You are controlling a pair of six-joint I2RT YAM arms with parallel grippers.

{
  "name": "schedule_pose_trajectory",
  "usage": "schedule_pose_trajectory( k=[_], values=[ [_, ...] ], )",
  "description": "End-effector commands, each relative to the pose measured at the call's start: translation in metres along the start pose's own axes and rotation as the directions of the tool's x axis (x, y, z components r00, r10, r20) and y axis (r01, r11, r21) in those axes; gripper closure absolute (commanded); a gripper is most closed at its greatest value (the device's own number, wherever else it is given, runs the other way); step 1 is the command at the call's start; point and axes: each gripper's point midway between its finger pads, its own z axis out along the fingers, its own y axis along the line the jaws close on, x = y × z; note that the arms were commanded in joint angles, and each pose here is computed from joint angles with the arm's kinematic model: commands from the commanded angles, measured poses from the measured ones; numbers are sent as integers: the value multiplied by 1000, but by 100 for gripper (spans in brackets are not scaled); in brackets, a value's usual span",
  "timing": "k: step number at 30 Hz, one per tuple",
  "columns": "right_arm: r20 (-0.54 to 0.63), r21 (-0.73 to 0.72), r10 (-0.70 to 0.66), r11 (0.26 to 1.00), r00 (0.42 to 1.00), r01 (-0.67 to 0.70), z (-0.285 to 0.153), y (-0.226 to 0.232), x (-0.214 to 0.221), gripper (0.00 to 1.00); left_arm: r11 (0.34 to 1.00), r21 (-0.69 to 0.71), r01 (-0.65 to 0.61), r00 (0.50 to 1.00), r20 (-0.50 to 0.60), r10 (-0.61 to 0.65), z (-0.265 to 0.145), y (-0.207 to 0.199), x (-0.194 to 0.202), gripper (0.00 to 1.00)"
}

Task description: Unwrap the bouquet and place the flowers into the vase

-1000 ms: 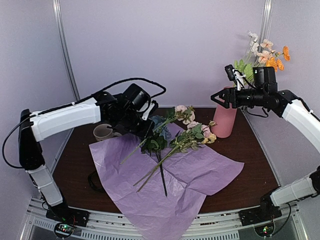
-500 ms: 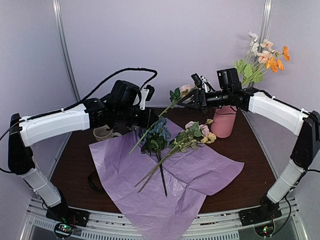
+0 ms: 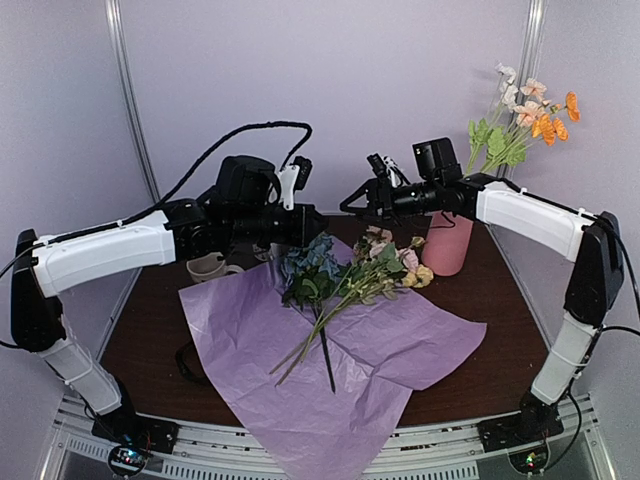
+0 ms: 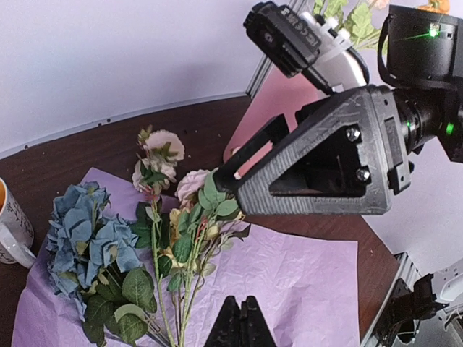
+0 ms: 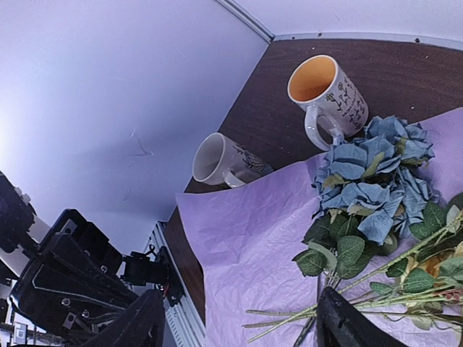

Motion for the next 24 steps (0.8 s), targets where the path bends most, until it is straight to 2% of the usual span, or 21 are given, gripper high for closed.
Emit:
schedule_pose_trajectory(
  k=[1, 2, 3, 5, 6, 8, 11, 16, 24],
  values=[
    [28, 117, -66, 991, 997, 62, -21, -13, 4, 29, 999, -36, -28, 993, -116, 23, 6, 10, 29, 93],
    [33, 130, -71, 989, 997, 66, -26, -16, 7, 30, 997, -59, -56, 984, -170, 46, 8, 17, 42, 71],
    [35, 139, -76, 988, 996, 70, -31, -20, 9, 30, 993, -78, -86, 971, -230, 66, 9, 24, 57, 54],
    [27, 161, -94, 983, 995, 89, -37, -26, 17, 30, 985, -103, -139, 931, -352, 95, 13, 38, 84, 41],
    [24, 168, -104, 981, 994, 99, -39, -28, 21, 30, 982, -110, -157, 907, -408, 99, 16, 45, 97, 39],
    [18, 180, -121, 977, 992, 116, -42, -31, 28, 30, 980, -114, -166, 862, -499, 88, 25, 58, 119, 39],
    [35, 194, -160, 970, 987, 150, -49, -28, 30, 30, 985, -112, -129, 847, -529, 51, 41, 67, 128, 50],
    [44, 209, -186, 962, 982, 173, -57, -26, 30, 32, 990, -112, -88, 835, -550, 12, 78, 74, 132, 77],
    [59, 209, -200, 961, 978, 183, -64, -24, 32, 34, 983, -159, -96, 793, -609, -21, 113, 97, 157, 72]
  ],
)
